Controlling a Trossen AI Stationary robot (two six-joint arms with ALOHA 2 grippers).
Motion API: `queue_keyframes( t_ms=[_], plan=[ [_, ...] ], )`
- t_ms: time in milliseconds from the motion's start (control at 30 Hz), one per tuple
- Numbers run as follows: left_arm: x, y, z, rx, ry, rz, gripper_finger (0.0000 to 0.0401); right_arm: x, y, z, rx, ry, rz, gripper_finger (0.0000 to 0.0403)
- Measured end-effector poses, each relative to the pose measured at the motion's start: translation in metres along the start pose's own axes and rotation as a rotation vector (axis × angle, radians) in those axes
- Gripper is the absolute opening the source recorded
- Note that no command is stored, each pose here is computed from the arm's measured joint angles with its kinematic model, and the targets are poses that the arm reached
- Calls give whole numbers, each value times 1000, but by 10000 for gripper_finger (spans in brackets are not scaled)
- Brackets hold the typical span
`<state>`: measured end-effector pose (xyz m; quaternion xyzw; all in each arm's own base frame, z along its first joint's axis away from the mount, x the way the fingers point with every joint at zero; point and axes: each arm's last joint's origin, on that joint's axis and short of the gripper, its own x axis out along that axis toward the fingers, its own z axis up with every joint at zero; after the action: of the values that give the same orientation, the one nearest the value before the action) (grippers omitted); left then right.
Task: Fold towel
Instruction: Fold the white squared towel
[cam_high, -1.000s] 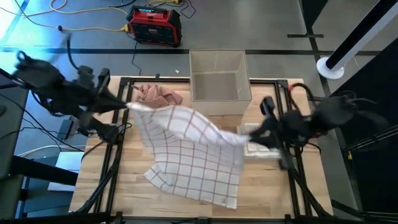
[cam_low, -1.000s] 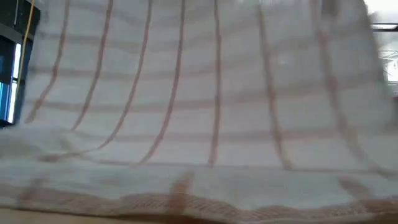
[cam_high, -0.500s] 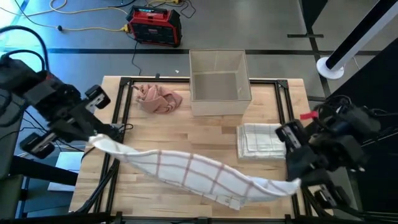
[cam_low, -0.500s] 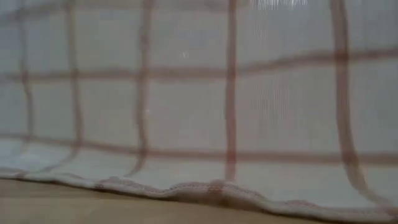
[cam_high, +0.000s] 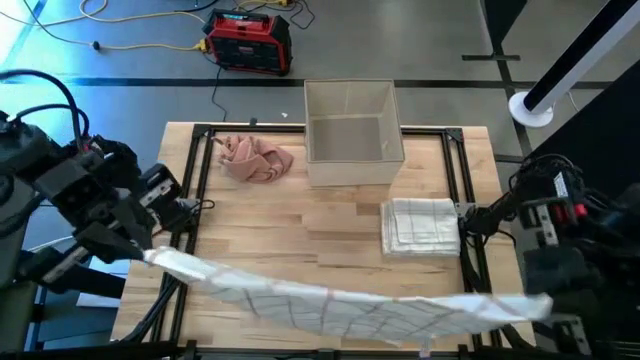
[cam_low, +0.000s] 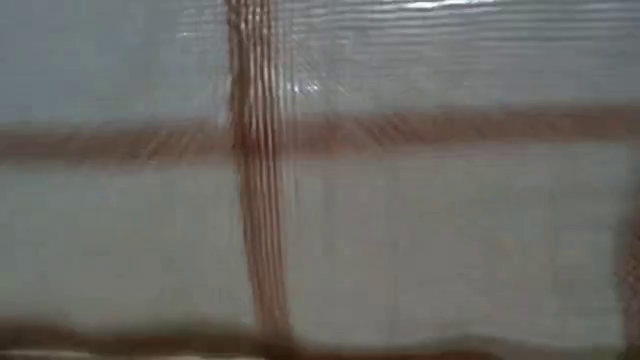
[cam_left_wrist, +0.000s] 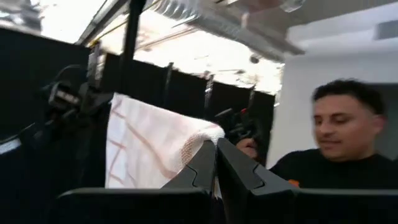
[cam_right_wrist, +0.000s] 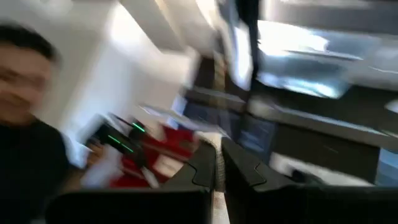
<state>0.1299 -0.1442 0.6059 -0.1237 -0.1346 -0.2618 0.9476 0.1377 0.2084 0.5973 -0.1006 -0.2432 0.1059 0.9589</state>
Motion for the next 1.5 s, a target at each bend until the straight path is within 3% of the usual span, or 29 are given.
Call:
queue_keyframes(
  t_ms=[233,333,400,500,700,900,1033,1233,1400,1500],
  plan=[
    [-14,7,-9,102,130,332,0,0,-19,-28,-35,492,-593,2],
    [-24,15,-13,158,206,493,0,-1,-24,-47,-104,609,-766,2],
    [-30,20,-18,183,245,600,0,-3,-27,-62,-139,627,-784,2],
    [-38,29,-22,227,286,732,0,-12,-38,-83,-97,634,-781,2],
    [-59,42,-26,223,352,820,0,-34,-63,-120,48,780,-803,2],
    [-75,57,-43,208,464,948,0,-35,-73,-143,70,914,-851,2],
    [-79,65,-53,188,494,1035,0,-33,-75,-151,77,973,-829,2],
    [-79,74,-59,247,535,1090,0,-33,-74,-156,69,998,-826,2],
    [-76,83,-59,329,568,1151,0,-30,-74,-155,46,959,-836,2],
    [-78,91,-52,413,529,1246,0,-21,-80,-149,0,918,-832,2]
  ],
)
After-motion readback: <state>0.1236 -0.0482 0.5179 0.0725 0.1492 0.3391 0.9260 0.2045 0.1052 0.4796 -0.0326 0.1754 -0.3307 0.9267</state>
